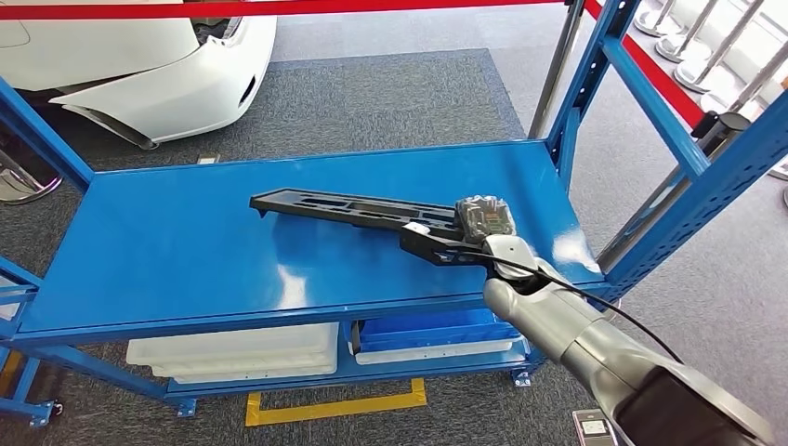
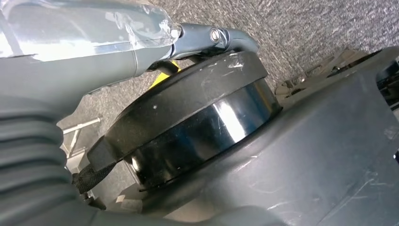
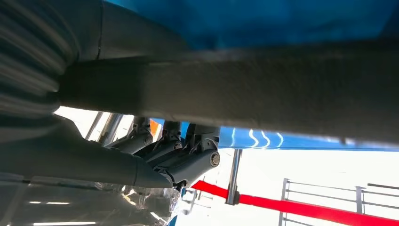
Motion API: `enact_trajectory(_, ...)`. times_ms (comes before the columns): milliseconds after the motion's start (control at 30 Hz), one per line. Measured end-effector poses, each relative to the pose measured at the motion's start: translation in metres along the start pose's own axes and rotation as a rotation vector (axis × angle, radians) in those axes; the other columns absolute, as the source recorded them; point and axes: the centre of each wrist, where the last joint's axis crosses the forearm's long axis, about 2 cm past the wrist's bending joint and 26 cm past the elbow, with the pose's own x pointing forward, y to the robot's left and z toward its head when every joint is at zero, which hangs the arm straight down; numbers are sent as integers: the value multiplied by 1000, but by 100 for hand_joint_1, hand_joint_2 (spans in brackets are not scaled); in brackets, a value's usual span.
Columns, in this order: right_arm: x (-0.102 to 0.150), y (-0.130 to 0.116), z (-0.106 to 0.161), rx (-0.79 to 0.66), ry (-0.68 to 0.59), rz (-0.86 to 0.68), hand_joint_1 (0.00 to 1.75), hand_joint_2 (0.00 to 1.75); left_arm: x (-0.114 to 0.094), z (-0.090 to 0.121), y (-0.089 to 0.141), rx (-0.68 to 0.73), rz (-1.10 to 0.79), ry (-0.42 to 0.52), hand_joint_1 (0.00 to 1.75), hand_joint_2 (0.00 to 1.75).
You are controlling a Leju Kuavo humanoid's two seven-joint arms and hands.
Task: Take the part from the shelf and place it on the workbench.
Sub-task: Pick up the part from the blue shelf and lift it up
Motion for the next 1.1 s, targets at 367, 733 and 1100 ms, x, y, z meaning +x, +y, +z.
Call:
enact_trajectory(367,12,-4,10,-69,-29,50,175,175,2,0,2,-61,5,12,0,44)
enact_trajectory(733,43,-34,48,-255,-155,88,175,175,1,0,5,-86,22,-19,0,175)
enact_trajectory(1100,54,-56,76,-349,-257,45,175,175,1,0,6,-89,28,-22,0,175)
